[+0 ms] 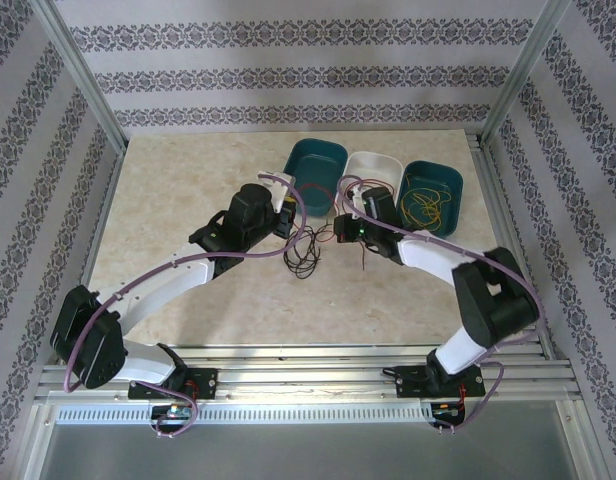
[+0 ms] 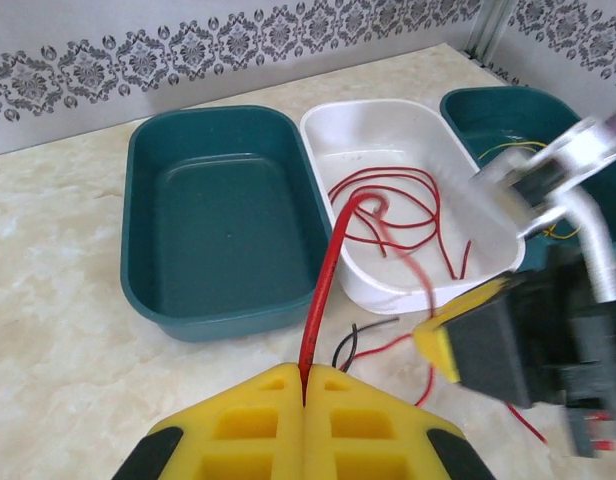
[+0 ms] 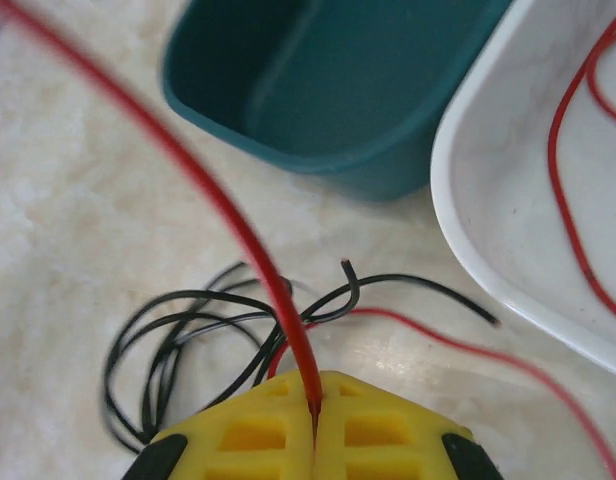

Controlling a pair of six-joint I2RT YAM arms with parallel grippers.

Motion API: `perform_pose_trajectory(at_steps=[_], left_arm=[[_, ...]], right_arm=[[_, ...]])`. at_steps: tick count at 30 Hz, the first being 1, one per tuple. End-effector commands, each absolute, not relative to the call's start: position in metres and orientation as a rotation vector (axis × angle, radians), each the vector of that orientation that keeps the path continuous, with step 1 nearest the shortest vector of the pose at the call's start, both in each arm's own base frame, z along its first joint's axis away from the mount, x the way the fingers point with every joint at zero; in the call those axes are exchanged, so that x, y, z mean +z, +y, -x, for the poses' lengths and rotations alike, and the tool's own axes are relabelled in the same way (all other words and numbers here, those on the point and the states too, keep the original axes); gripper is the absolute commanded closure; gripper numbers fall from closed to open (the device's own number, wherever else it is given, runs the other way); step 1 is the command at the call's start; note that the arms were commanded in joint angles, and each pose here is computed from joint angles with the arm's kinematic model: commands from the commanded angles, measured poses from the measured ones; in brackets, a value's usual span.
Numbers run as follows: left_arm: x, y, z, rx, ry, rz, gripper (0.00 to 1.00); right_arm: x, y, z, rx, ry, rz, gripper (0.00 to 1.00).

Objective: Untangle the cables

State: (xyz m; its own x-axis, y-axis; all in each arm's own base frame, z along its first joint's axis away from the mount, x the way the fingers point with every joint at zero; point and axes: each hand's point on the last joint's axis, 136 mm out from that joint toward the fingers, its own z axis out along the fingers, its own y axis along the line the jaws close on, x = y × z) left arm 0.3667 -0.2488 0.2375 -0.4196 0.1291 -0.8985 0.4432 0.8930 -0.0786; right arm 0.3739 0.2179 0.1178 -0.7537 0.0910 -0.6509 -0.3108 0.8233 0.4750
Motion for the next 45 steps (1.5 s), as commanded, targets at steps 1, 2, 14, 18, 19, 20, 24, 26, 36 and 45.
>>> perform_pose_trajectory(at_steps=[1,2,14,18,19,20,24,26,36,45], left_arm=[[0.228,-0.253,-0.369,-0.324,2.038,-0.442,0.93],[0.225,-0.254,-0.37,-0.324,2.05,-0.443,0.91],[0.211,-0.264,-0.372,-0.364,2.087,-0.453,0.42],[0.21,-0.262,-0.371,-0.368,2.087,-0.448,0.17],[0.21,-0.262,-0.37,-0.367,2.085,-0.447,0.12],[0.211,-0.261,-0.37,-0.367,2.082,-0.444,0.07],[0.212,-0.255,-0.368,-0.349,2.076,-0.429,0.01],[0.211,-0.253,-0.367,-0.342,2.075,-0.427,0.01],[0.207,-0.248,-0.367,-0.312,2.084,-0.415,0.01],[0.202,-0.243,-0.368,-0.281,2.104,-0.402,0.01]], right_arm=[[0.145,0.213,-0.36,0.738,2.264,0.183,1.0],[0.152,0.211,-0.356,0.74,2.255,0.184,1.0],[0.245,0.193,-0.339,0.71,2.124,0.148,1.0],[0.272,0.176,-0.347,0.639,2.07,0.065,1.0],[0.276,0.171,-0.35,0.622,2.064,0.04,1.0],[0.28,0.164,-0.354,0.602,2.055,0.011,1.0],[0.289,0.136,-0.368,0.52,2.039,-0.103,1.0],[0.291,0.126,-0.374,0.492,2.032,-0.145,1.0],[0.294,0.105,-0.421,0.4,1.959,-0.255,1.0],[0.249,0.094,-0.464,0.364,2.013,-0.403,1.0]])
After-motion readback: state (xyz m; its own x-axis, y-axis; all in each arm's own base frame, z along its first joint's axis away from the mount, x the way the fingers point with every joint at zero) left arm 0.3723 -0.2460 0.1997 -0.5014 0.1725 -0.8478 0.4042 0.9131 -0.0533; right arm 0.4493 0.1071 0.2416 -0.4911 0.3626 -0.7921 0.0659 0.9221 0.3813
